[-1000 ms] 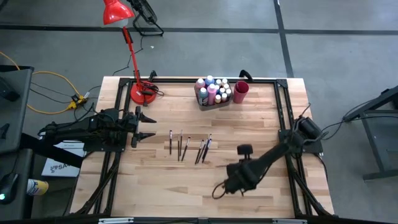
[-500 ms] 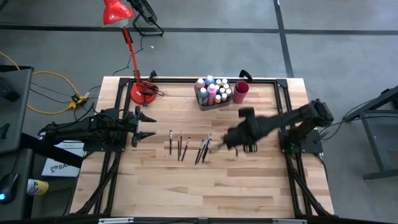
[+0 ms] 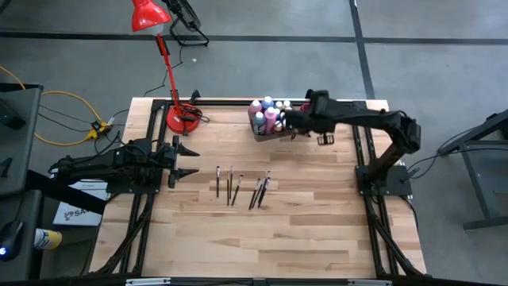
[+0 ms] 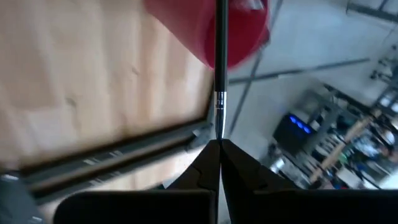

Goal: Pick & Place Paint Supplies
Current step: Put the black paintbrush into the red cup

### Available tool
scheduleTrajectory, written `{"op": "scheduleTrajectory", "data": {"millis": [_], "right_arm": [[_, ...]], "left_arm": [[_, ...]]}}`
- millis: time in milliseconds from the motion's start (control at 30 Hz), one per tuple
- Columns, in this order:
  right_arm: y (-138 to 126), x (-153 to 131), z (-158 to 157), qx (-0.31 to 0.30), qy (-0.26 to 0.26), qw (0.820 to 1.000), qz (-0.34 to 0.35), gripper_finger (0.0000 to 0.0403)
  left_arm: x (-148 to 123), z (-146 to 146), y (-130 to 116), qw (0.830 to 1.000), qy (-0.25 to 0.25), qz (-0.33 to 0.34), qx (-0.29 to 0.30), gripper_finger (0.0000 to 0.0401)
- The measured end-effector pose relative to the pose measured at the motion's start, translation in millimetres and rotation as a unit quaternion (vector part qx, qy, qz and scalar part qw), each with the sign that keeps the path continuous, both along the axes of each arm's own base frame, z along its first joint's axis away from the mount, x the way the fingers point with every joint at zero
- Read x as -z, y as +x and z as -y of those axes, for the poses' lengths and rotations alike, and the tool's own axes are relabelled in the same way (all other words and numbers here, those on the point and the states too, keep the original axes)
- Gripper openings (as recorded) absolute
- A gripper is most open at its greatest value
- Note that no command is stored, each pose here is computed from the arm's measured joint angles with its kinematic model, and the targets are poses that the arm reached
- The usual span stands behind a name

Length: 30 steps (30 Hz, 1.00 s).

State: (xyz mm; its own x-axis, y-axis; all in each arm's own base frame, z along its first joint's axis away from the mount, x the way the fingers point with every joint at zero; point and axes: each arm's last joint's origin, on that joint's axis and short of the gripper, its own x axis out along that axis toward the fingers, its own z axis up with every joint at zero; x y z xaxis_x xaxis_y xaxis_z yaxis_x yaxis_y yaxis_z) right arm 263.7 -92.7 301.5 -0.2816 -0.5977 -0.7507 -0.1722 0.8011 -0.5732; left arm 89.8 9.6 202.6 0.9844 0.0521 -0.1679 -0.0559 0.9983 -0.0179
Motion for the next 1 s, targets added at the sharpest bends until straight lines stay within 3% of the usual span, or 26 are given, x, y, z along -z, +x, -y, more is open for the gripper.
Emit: {"op": "scheduleTrajectory", "data": {"millis": [367,1000], "right_arm": [[-25.2,-3.8,54.7,0.006,-0.043,0.993,-0.108,0.0003],[-12.1,16.3,64.2,-0.038,-0.03,0.981,-0.189,0.0003]], "left_arm": [[0.0,0.0,0.0,1.0,0.0,0.0,0.0,0.0277],[0.2,0.1,0.0,1.0,0.0,-0.001,0.002,0.0277]]}}
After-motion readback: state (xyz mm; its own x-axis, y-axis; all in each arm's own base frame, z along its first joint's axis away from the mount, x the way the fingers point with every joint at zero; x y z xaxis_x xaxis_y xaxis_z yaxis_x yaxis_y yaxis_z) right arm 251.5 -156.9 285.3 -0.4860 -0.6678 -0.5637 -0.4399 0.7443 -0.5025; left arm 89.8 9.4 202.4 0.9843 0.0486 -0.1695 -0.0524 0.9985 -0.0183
